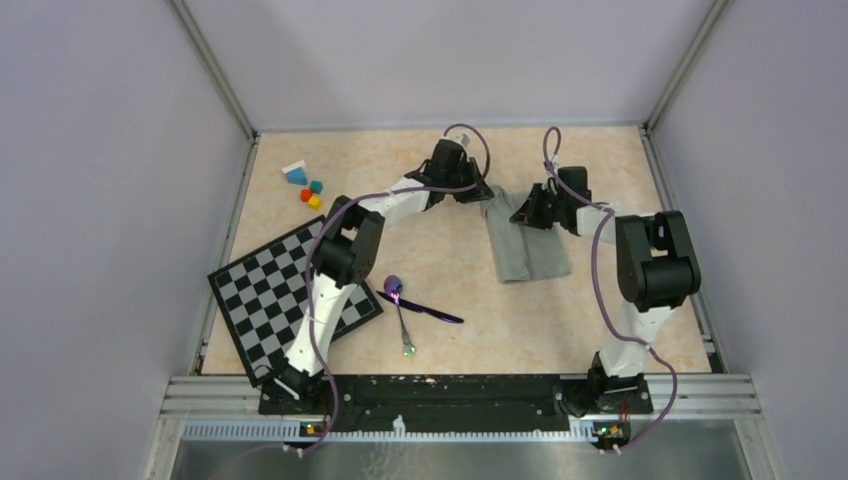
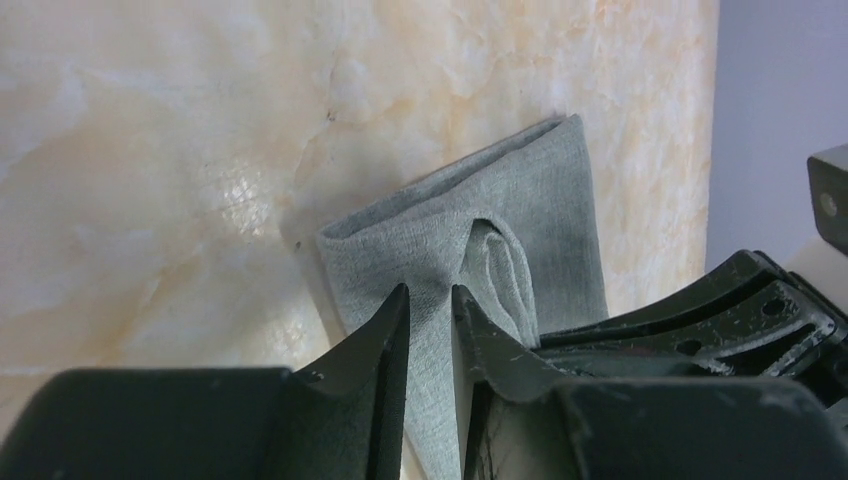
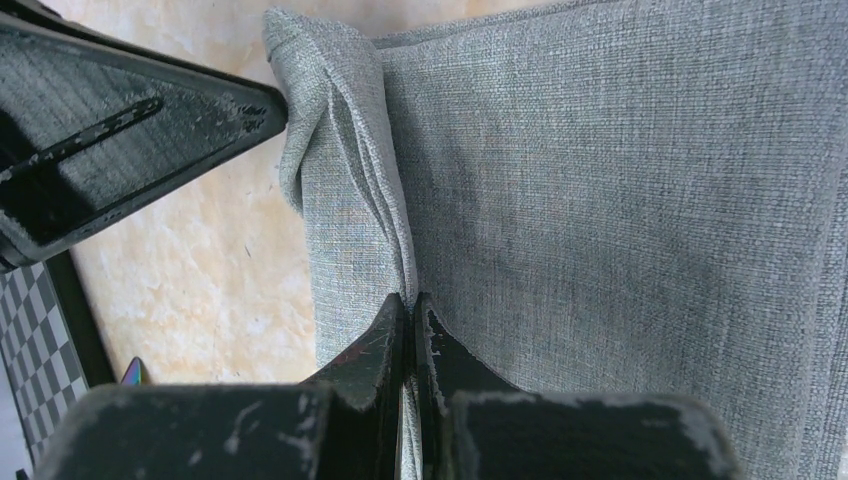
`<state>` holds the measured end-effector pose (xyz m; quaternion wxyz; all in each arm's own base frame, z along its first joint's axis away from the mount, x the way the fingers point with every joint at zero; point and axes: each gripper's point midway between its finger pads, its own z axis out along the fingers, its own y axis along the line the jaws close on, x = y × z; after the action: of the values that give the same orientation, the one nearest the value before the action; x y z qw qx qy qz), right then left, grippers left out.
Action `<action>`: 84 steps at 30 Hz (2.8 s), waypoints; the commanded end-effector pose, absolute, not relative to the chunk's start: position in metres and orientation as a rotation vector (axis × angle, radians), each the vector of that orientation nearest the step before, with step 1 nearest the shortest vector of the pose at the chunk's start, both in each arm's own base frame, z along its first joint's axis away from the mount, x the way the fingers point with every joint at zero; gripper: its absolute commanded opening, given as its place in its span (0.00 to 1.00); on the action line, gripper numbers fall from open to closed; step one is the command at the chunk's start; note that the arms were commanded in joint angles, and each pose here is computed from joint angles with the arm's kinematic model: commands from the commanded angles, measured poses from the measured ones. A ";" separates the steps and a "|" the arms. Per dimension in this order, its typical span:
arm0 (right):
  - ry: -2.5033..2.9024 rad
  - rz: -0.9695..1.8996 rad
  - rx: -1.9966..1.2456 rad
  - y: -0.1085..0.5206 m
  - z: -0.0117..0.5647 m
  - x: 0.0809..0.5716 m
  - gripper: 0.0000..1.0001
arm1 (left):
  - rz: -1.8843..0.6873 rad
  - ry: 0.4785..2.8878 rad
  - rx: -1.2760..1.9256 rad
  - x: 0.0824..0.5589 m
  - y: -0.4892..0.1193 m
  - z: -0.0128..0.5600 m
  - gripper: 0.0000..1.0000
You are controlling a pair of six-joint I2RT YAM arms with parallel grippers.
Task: Fold the napkin into a case and place the utensils inside
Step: Fold the lower triangle-folded napkin at the center of the board, then smooth out the 2/3-rectangle-folded napkin at the center of the board.
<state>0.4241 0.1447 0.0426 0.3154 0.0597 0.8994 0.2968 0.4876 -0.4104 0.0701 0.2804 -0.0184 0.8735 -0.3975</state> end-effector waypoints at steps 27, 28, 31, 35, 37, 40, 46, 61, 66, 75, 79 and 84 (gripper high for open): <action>2.295 0.705 0.204 0.135 0.062 0.487 0.45 | -1.292 2.240 -0.031 0.495 -0.458 0.075 0.25; 2.300 0.699 0.208 0.135 0.060 0.489 0.43 | -1.294 2.240 -0.028 0.495 -0.458 0.076 0.25; 2.302 0.676 0.215 0.133 0.057 0.496 0.39 | -1.288 2.232 -0.012 0.496 -0.458 0.080 0.25; 2.312 0.665 0.221 0.132 0.051 0.504 0.23 | -1.280 2.223 0.017 0.495 -0.457 0.089 0.30; 2.303 0.657 0.221 0.132 0.055 0.510 0.12 | -1.280 2.215 0.039 0.494 -0.457 0.097 0.33; 2.292 0.637 0.215 0.130 0.059 0.516 0.01 | -1.252 2.212 0.068 0.492 -0.452 0.108 0.38; 2.335 0.638 0.208 0.131 0.047 0.513 0.00 | -1.213 2.197 0.122 0.481 -0.441 0.127 0.42; 2.353 0.644 0.168 0.133 0.043 0.519 0.00 | -1.349 2.165 0.083 0.506 -0.450 0.103 0.23; 2.357 0.621 0.147 0.131 0.049 0.522 0.02 | -1.310 2.232 -0.018 0.516 -0.442 0.060 0.13; 2.356 0.714 0.147 0.141 0.092 0.475 0.29 | -1.295 2.306 -0.148 0.517 -0.431 0.029 0.04; 2.363 0.888 0.089 0.166 0.089 0.450 0.29 | -1.271 2.323 -0.186 0.516 -0.427 0.025 0.01; 2.380 1.065 0.015 0.198 0.073 0.443 0.23 | -1.260 2.335 -0.211 0.515 -0.426 0.021 0.00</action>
<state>0.4447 0.1648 0.0656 0.2772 0.0416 0.9035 0.3242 0.5115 -0.4381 0.0408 0.2346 -0.0510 0.8374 -0.4910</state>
